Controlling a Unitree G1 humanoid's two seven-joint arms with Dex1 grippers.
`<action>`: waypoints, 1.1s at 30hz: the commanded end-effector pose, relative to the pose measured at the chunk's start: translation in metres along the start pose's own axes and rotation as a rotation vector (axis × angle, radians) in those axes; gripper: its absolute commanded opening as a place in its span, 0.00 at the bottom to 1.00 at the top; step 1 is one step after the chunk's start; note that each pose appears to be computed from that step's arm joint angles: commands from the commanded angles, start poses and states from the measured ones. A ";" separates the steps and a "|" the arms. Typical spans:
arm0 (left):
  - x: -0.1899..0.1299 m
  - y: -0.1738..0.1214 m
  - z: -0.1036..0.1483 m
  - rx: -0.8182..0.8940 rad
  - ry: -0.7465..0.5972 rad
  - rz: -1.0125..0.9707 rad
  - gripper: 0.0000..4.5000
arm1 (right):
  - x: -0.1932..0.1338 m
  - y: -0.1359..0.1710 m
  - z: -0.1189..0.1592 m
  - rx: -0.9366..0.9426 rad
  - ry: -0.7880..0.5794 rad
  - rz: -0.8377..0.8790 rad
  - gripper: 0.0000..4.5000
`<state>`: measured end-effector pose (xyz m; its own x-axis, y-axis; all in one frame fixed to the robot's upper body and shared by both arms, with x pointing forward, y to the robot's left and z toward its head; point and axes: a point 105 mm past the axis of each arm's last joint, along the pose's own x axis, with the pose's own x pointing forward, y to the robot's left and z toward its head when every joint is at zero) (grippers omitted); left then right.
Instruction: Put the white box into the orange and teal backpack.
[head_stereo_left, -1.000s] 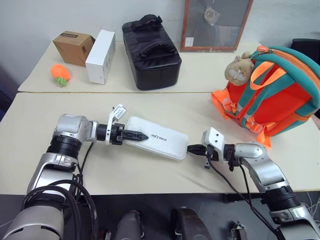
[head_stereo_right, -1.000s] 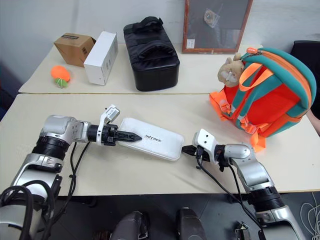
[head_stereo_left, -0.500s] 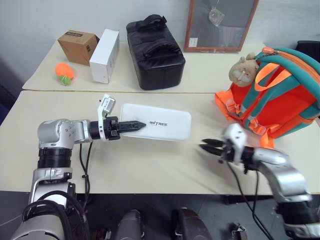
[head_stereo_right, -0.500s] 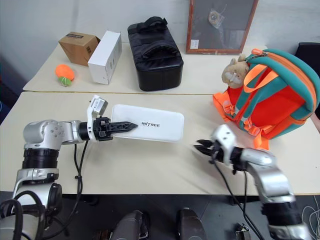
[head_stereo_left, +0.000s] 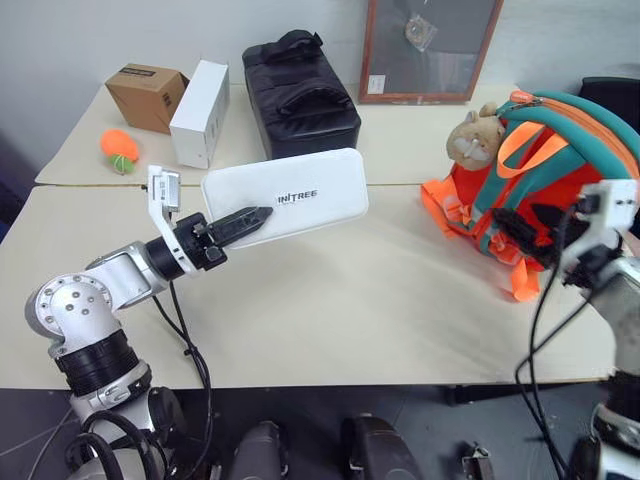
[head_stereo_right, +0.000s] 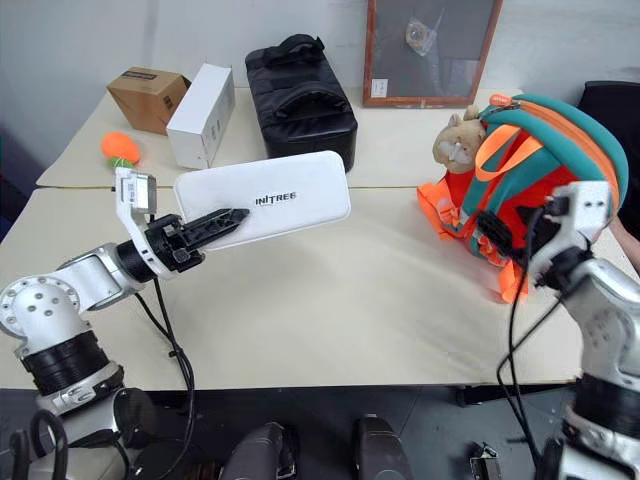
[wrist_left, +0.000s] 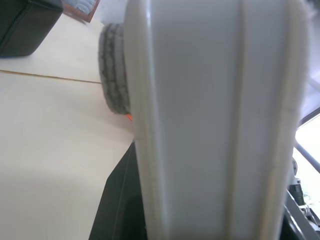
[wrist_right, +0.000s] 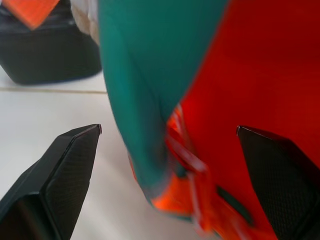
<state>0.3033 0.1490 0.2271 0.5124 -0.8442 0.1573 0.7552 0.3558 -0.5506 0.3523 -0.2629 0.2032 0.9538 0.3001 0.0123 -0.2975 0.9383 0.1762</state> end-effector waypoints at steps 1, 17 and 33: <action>0.000 -0.012 0.008 0.074 -0.010 -0.020 0.29 | 0.023 0.008 0.008 0.017 -0.051 0.036 0.99; -0.018 0.005 0.028 0.126 -0.066 0.098 0.29 | 0.045 0.044 0.021 -0.064 -0.133 0.285 0.16; 0.009 -0.017 0.077 0.251 -0.115 -0.022 0.29 | -0.069 0.146 0.061 -0.107 0.079 1.069 0.00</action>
<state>0.3330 0.1687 0.2816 0.5741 -0.7919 0.2083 0.7897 0.4682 -0.3965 0.2660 -0.1615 0.2685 0.2798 0.9599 0.0176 -0.9574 0.2776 0.0799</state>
